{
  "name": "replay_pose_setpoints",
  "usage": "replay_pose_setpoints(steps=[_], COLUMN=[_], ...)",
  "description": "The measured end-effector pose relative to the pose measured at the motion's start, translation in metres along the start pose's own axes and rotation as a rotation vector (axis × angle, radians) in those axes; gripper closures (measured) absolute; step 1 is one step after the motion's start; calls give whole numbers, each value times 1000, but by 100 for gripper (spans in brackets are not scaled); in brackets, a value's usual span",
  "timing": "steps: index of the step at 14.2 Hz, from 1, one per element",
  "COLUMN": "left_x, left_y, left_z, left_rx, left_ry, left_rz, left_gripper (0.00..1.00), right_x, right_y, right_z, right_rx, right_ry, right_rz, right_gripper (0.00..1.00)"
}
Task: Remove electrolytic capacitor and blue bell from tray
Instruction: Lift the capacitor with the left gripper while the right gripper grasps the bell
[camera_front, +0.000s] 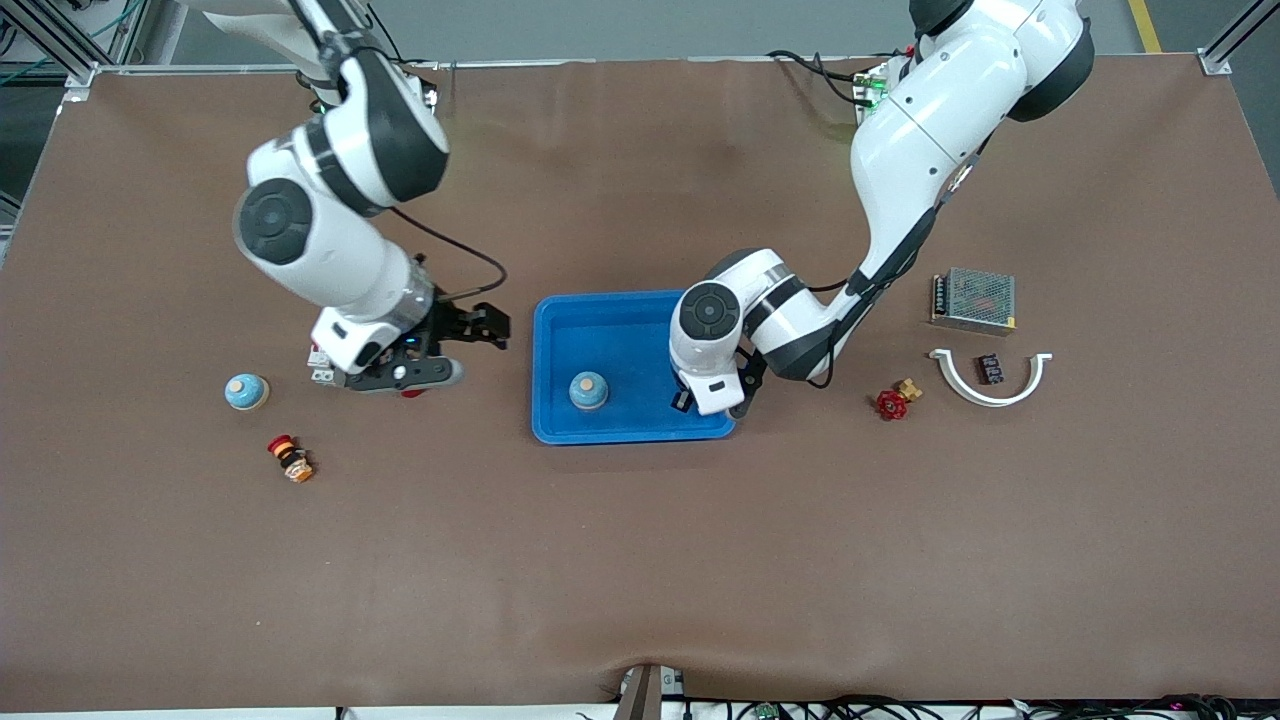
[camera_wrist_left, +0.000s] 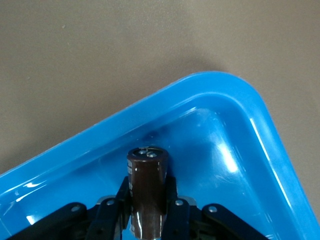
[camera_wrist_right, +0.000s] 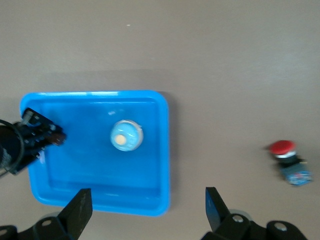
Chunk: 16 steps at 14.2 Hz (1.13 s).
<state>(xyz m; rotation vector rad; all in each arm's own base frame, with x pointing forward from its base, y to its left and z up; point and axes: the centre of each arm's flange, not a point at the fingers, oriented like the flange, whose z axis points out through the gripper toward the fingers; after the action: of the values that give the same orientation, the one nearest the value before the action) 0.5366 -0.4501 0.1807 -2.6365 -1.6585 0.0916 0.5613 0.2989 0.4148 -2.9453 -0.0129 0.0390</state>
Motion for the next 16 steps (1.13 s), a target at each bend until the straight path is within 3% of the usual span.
replay_pose_setpoints(steps=[4,9,13,16], left_x=[2,12,41,81], left_y=[6,17,17,13], left_z=[-8,-37,-68,-91], left_rx=[-19,-37,-4,63], left_ry=[-3,15,58,93], left_rz=[4,16,73,160], left_gripper=[70,70,70,70], right_x=[-15,-12,-19,-25], right_y=[-46,-57,-74,-78], right_z=[48,98,148,183], right_rx=[22,35,40,-1], right_ry=[32,61,86,107], right_rz=[59,89,99,95], right_gripper=[0,0,0,0])
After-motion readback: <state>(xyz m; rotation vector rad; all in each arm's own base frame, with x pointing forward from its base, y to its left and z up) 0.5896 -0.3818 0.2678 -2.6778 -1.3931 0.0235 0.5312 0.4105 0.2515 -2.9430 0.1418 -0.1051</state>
